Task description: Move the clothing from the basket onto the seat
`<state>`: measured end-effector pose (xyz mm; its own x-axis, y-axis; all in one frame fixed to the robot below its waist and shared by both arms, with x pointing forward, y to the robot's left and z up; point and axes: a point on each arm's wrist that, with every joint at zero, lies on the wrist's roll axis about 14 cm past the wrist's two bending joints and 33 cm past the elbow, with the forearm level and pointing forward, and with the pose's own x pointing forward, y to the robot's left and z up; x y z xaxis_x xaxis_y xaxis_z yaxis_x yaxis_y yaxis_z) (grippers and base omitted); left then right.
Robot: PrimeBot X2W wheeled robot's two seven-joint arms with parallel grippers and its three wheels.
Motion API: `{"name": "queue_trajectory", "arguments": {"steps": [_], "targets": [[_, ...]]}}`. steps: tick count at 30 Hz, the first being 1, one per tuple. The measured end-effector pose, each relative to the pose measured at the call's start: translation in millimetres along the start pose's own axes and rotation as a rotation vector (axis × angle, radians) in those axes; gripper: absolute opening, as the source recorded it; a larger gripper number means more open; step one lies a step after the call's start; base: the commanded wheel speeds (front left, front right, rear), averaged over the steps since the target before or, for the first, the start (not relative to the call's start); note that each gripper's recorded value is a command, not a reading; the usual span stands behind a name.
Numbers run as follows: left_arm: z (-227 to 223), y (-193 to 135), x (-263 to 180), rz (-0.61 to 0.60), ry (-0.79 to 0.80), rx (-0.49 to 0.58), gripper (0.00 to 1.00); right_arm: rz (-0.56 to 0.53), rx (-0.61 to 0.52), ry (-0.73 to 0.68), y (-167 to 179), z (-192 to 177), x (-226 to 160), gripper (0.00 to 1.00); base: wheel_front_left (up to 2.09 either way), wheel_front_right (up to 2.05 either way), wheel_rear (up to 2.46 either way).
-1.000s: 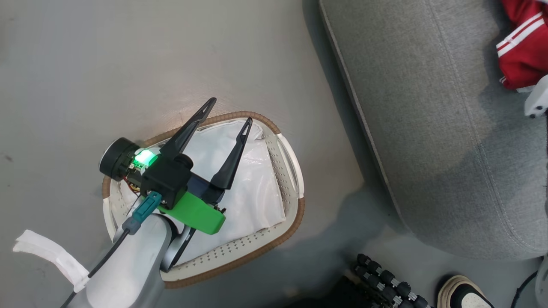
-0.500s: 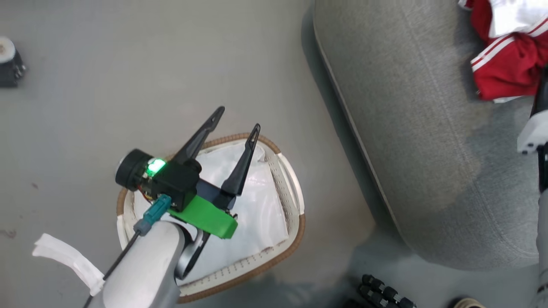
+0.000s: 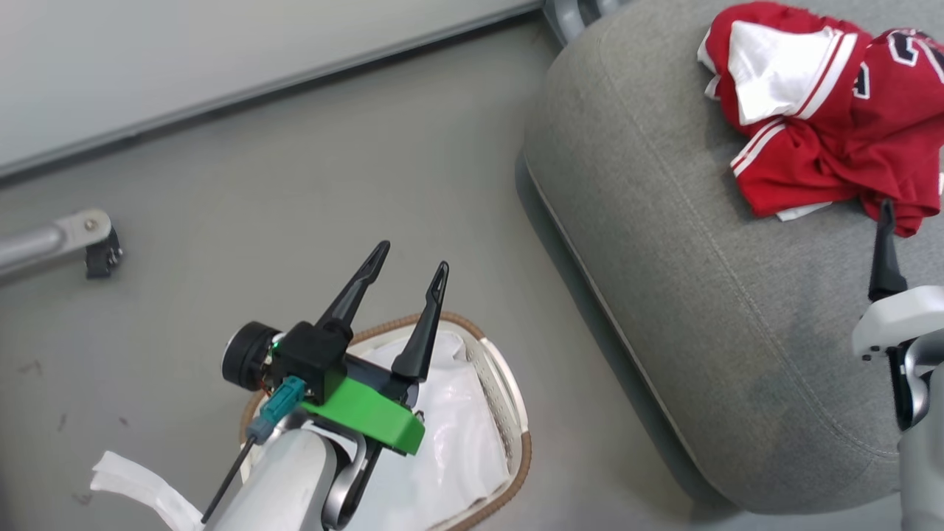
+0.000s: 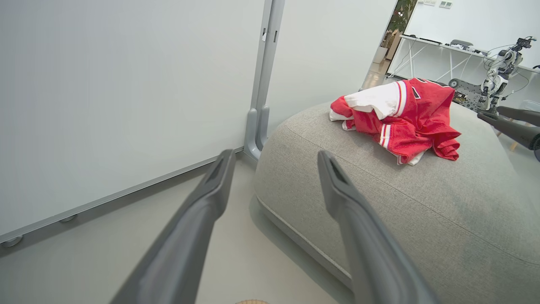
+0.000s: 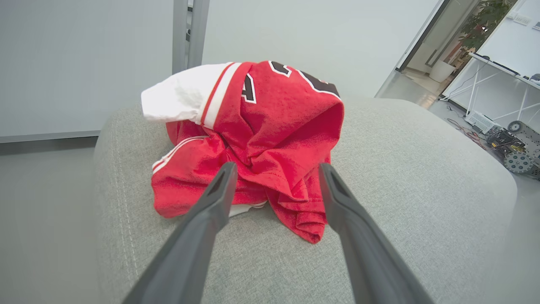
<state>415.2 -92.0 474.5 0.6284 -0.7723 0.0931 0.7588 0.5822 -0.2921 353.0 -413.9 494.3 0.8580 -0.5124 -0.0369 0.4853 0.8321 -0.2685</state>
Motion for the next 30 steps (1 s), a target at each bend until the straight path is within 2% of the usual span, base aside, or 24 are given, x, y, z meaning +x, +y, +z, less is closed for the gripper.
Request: {"name": "queue_trajectory", "arguments": {"steps": [5,12,19,30], "targets": [[11.7,-9.9,-8.6,0.016,-0.014,0.020,1.00,0.018,0.065,-0.084,5.1,23.7,-15.9,1.00,0.00,0.00,0.00],[23.9,1.5,-28.9,0.105,-0.028,0.047,1.00,0.104,0.154,-0.143,34.8,41.0,-29.0,1.00,0.00,0.00,0.00],[28.7,48.3,-70.2,0.308,-0.030,0.063,1.00,0.283,0.204,-0.173,100.9,55.5,-33.3,1.00,0.00,0.00,0.00],[27.1,115.9,-165.7,0.664,-0.006,0.083,1.00,0.552,0.256,-0.181,201.3,70.8,-55.3,1.00,0.00,0.00,0.00]]}}
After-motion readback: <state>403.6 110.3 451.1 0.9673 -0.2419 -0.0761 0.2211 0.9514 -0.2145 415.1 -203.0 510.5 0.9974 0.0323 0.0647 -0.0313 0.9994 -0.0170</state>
